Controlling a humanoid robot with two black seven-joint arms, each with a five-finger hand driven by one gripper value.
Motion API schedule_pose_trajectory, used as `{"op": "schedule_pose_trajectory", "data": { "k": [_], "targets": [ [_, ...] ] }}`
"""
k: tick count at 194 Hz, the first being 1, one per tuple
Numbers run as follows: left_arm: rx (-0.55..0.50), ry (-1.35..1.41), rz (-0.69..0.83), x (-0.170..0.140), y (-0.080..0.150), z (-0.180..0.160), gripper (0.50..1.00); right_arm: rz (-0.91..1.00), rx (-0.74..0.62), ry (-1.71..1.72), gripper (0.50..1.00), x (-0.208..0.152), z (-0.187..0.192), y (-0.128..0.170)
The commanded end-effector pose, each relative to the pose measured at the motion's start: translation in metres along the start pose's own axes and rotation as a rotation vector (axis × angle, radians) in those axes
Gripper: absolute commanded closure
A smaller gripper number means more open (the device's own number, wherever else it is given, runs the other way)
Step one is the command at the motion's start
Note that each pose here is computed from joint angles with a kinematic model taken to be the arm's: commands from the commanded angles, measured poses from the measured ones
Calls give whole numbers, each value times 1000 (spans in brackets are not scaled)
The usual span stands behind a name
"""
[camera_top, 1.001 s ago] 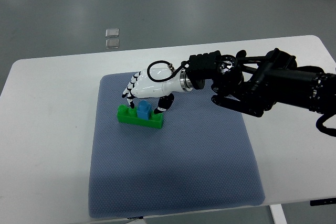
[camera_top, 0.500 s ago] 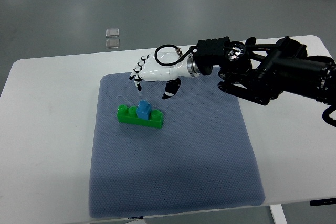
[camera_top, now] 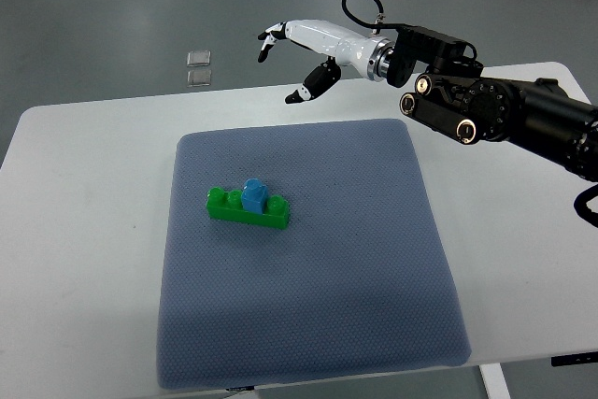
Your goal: Stack blue block on green block with right hand
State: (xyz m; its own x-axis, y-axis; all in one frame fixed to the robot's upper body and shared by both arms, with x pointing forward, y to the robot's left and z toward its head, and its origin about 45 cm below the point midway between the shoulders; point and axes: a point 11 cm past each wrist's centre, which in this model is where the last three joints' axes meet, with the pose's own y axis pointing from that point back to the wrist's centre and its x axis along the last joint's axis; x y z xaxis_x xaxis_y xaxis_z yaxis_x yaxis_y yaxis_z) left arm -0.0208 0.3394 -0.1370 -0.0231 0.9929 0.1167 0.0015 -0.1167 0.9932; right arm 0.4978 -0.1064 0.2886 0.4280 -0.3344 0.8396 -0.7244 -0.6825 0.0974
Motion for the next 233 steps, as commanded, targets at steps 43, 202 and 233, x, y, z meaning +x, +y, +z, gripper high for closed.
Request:
{"op": "schedule_pose_trajectory", "data": {
  "k": [43,202,233],
  "targets": [
    [0,0,0,0,0,0,500,214,-112,-422,589,8,40,19],
    [0,0,0,0,0,0,500,647,-157,-1435,587,-29,121,75],
    [1,0,0,0,0,0,500,659,-159,-1459,587,-35,125,79]
  ]
}}
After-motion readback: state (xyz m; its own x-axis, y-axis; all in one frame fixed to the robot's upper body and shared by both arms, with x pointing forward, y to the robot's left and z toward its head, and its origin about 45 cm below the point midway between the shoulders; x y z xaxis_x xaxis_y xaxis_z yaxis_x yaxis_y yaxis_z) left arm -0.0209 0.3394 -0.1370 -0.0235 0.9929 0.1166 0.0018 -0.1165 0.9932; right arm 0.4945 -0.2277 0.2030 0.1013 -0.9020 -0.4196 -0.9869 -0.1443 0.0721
